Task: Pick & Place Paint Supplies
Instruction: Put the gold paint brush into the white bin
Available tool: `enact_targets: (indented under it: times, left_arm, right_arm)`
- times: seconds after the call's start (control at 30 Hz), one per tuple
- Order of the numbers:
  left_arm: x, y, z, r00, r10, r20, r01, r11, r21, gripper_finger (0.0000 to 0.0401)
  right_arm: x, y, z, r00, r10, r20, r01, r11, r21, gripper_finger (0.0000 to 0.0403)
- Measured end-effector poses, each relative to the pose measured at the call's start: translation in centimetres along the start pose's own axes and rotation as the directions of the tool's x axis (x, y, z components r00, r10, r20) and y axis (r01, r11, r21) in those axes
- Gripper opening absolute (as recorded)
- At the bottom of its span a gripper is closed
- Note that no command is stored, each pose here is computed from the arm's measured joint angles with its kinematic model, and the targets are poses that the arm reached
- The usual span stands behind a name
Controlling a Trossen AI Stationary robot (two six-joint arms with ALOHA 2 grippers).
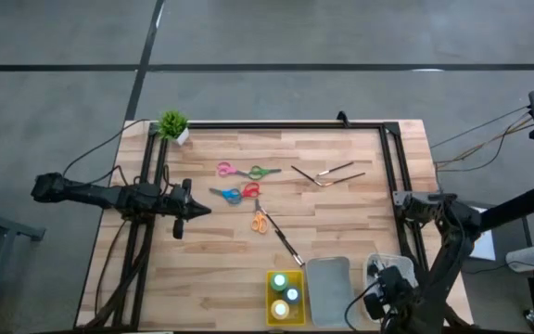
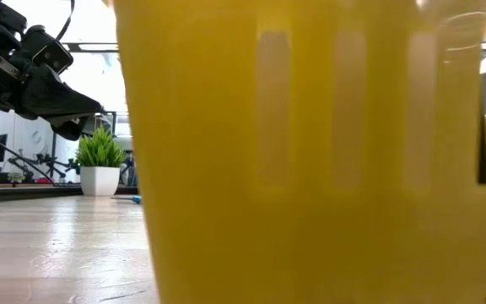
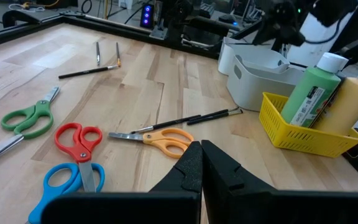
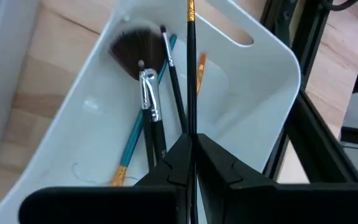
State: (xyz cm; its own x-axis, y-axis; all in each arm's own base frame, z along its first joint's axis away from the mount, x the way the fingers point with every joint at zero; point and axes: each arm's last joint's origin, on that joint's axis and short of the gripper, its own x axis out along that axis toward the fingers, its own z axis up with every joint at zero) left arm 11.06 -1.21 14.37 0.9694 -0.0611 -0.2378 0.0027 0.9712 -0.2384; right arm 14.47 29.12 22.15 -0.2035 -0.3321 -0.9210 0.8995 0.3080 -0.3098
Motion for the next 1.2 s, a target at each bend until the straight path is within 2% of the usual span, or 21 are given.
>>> enact_targets:
  times: [0.4,1.2]
  left_arm:
    - [0.0,0.0,0.0,1.000,0.000,0.000,0.000,1.000,0.000,0.0000]
    - [0.0,0.0,0.0,1.000,-0.001,0.000,0.001,1.000,0.000,0.0000]
  right_arm:
    - [3.4,2.0,-2.3,0.993,-0.072,0.089,0.073,0.997,0.001,0.0012]
    - [3.0,1.7,-2.0,0.994,-0.071,0.082,0.068,0.997,0.042,0.0014]
